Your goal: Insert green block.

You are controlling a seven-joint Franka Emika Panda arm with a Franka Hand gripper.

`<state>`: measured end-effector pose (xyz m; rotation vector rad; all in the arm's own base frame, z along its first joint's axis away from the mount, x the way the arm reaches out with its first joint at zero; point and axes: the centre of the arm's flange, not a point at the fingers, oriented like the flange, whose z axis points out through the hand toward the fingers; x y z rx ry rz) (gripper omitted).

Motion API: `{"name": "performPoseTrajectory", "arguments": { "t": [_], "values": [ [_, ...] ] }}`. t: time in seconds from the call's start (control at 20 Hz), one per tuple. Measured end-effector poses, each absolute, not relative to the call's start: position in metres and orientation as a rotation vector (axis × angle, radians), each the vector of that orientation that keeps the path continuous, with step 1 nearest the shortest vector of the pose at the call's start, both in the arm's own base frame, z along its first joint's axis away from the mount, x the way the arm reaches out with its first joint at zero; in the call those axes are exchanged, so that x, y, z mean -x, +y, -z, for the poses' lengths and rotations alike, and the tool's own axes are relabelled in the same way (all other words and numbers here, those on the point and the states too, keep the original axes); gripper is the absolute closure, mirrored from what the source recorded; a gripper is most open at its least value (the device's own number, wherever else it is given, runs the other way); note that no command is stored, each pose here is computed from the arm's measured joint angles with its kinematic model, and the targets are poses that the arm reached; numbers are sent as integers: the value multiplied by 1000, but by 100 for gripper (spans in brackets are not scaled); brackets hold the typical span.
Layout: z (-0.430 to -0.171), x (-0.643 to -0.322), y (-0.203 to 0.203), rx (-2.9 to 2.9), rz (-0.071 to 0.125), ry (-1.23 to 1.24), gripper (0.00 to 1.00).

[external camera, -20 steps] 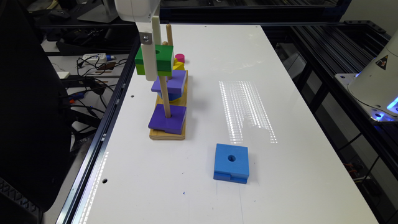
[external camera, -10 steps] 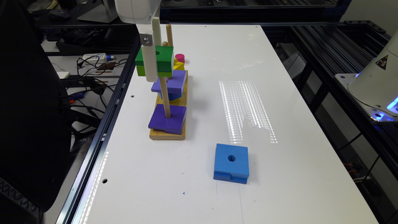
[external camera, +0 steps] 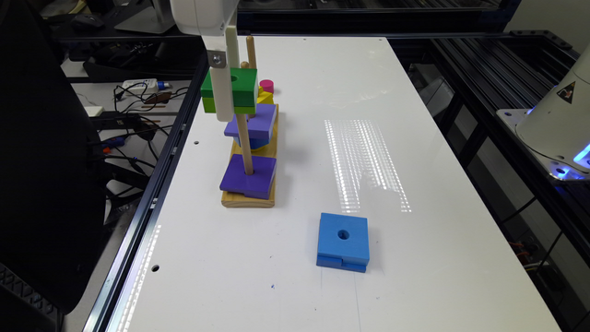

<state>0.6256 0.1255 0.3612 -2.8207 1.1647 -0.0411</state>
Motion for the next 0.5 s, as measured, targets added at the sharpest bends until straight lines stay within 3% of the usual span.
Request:
{"name": "performPoseTrajectory", "arguments": {
  "t": [0.5],
  "values": [
    [-361,-627,117,2822,44,1174,100]
  ]
}}
